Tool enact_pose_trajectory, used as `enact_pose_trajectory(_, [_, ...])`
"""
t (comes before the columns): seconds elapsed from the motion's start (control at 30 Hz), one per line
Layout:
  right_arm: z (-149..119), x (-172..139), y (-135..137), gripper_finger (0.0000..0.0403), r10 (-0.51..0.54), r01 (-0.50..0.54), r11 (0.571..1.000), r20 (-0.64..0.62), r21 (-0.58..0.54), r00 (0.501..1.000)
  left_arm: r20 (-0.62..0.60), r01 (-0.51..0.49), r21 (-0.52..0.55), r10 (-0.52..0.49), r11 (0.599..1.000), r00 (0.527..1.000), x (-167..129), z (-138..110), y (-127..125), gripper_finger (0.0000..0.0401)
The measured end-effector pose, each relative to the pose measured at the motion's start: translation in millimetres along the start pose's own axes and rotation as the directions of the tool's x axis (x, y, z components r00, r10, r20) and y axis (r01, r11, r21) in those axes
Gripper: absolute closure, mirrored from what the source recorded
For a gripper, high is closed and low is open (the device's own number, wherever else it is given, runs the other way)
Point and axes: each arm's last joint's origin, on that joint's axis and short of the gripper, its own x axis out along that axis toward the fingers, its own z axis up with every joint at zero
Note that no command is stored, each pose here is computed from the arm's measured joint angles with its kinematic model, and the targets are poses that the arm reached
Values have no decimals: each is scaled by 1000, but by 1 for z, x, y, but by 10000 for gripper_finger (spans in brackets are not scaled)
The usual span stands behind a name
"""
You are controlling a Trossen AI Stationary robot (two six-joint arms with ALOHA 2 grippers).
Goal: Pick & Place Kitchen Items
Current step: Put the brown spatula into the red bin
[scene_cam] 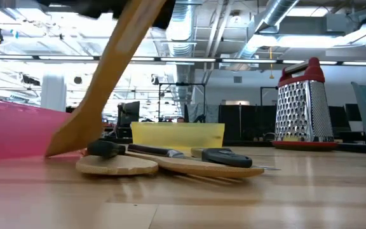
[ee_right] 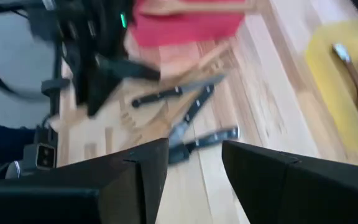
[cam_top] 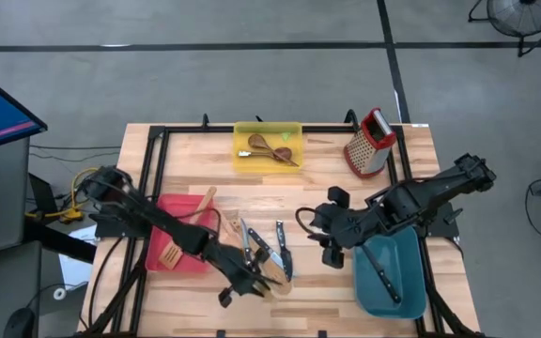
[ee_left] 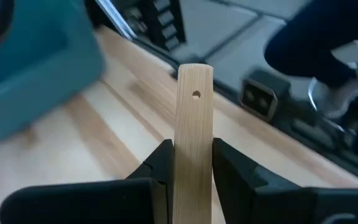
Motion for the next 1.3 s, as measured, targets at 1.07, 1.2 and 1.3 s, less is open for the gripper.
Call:
enact_pose_trajectory(1.07, [-51,-20,44,240,-165,153,981,98,119,981,344,-179,-110,207,978,916,-106,74,28,349])
enact_pose_trajectory(1.2, [-59,-11,48,240,-159,148,983,100,112,982,459,-127,-154,185,980,869,-133,89,28,349])
enact_pose_trajectory(1.3, [-64,-4,49,240,-152,139,983,107,119,983,557,-81,-159,157,984,816,-158,100,25,350])
